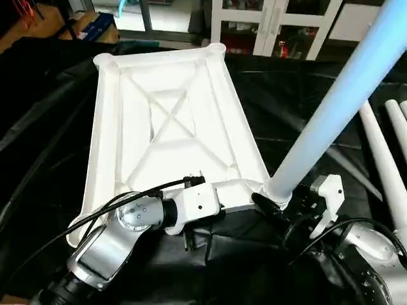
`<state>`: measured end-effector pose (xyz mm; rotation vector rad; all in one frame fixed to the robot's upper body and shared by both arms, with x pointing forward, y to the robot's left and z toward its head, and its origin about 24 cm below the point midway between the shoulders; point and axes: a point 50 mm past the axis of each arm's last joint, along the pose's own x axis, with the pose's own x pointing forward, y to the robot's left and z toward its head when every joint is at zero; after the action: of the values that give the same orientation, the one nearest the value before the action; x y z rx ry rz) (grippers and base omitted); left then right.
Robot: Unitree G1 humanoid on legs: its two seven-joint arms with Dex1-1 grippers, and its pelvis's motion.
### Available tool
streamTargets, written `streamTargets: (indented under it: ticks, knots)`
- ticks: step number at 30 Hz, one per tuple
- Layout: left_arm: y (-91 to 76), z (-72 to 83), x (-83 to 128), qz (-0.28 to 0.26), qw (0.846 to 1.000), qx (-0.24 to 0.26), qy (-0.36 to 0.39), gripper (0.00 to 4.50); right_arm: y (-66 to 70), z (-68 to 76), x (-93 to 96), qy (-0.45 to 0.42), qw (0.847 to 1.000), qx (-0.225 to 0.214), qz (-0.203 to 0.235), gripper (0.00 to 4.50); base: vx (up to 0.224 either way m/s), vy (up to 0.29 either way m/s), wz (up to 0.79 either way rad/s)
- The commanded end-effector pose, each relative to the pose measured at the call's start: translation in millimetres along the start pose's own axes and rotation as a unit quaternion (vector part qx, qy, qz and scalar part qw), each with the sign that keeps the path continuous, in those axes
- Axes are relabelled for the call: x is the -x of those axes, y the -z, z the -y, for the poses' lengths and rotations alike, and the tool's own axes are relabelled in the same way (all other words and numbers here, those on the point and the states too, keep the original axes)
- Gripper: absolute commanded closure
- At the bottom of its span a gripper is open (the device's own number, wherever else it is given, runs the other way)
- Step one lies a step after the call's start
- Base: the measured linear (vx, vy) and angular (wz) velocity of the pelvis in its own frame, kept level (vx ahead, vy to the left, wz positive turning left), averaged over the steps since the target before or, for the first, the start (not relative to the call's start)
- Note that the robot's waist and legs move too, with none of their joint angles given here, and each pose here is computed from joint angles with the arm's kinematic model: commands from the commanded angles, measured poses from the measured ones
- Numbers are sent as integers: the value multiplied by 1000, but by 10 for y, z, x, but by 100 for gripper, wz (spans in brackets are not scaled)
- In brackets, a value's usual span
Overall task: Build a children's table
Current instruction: Insert table leg to table base
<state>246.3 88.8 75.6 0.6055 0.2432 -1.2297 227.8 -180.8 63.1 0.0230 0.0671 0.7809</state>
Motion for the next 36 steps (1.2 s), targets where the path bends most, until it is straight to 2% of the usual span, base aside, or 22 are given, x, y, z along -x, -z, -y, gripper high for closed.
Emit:
streamTargets:
  ticks: [1,3,10,12,22,26,34,35,36]
  knots:
    - [203,75,-66,-33,999,36,7,450,-62,16,32,10,1000,4,8,14,0,0,0]
    - [204,55,-71,-34,999,34,-1,450,-137,55,58,19,999,22,15,14,0,0,0]
    - [228,-16,-106,-37,998,34,-27,450,-264,108,108,15,999,36,17,14,0,0,0]
    - [225,-42,-129,-35,999,30,-29,450,-290,204,93,27,999,46,11,14,0,0,0]
    - [218,-47,-149,-33,999,22,-17,450,-321,302,-36,-22,998,58,-12,14,0,0,0]
    - [228,-36,-136,-33,999,22,-13,450,-380,376,-114,-43,997,64,-18,14,0,0,0]
    - [232,-37,-132,-35,999,20,-9,450,-399,451,-125,-72,995,66,-36,14,0,0,0]
    - [233,-37,-131,-35,999,19,-7,450,-400,464,-129,-78,994,67,-40,41,0,0,0]
    - [232,-37,-130,-35,999,19,-6,450,-394,473,-133,-90,993,65,-47,49,0,0,0]
